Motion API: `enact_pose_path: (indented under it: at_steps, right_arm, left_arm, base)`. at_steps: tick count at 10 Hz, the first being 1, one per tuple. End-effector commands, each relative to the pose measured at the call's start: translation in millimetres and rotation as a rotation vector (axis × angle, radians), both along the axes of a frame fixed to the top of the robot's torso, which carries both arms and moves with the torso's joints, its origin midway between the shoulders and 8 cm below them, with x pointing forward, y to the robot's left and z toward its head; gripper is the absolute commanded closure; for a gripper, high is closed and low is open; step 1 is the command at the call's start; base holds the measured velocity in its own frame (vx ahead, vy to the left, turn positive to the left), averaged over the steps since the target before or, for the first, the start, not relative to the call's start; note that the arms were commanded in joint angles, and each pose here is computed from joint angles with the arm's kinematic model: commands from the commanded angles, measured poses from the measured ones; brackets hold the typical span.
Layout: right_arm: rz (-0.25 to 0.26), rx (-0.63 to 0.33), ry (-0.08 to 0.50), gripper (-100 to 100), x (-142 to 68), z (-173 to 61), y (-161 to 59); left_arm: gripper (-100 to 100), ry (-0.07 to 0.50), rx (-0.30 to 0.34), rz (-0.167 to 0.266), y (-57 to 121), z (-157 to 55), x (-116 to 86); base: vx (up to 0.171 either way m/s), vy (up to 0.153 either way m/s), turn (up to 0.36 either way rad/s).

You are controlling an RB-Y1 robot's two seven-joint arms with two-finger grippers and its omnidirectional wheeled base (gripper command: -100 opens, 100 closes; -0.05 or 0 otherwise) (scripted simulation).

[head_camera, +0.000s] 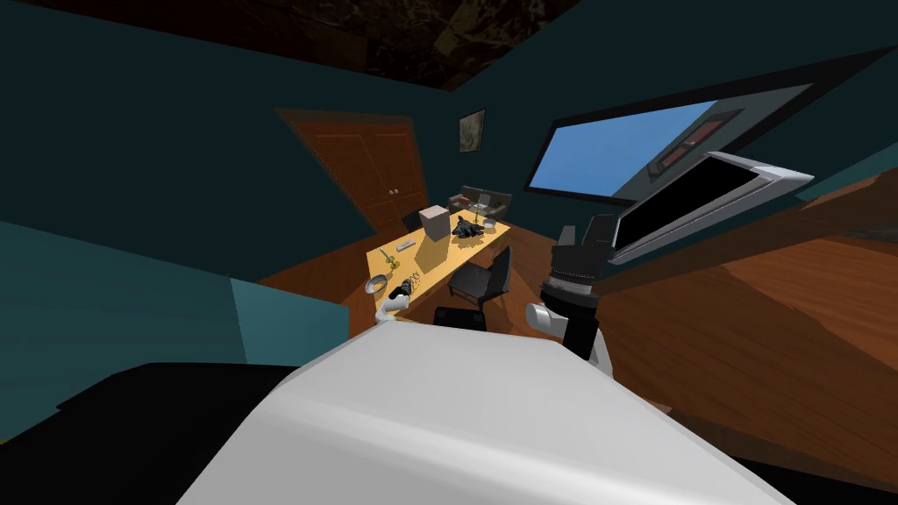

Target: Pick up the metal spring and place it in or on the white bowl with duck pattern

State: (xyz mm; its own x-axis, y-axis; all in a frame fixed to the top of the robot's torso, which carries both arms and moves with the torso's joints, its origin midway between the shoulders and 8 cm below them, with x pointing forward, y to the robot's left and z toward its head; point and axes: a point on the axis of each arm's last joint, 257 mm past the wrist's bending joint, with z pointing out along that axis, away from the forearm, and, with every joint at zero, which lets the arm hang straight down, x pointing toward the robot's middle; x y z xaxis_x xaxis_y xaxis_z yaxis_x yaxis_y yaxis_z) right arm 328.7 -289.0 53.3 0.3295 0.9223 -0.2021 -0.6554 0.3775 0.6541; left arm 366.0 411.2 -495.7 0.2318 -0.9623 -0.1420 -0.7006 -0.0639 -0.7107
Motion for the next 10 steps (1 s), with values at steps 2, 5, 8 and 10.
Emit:
enact_pose_path:
  at_steps: [2,5,8,10]
  right_arm:
    - [0.000,0.000,0.000,0,0.0,0.1,0.0]
    - [0.000,0.000,0.000,0,0.0,0.0,0.0]
    - [0.000,0.000,0.000,0,0.0,0.0,0.0]
    - [0.000,0.000,0.000,0,0.0,0.0,0.0]
  left_arm:
    - [100,-0.054,-0.032,0.016,1.0,6.1,17.6]
    - [100,-0.112,-0.081,0.045,1.8,11.0,36.7]
    - [100,-0.171,-0.129,0.070,-0.4,18.4,57.1]
    - [100,-0.212,-0.167,0.089,-3.4,24.1,71.8]
  base:
    - [-0.148,0.003,0.021]
    - [-0.135,0.086,0.005]
    - [-0.059,0.105,-0.002]
    - [-0.076,0.109,-0.002]
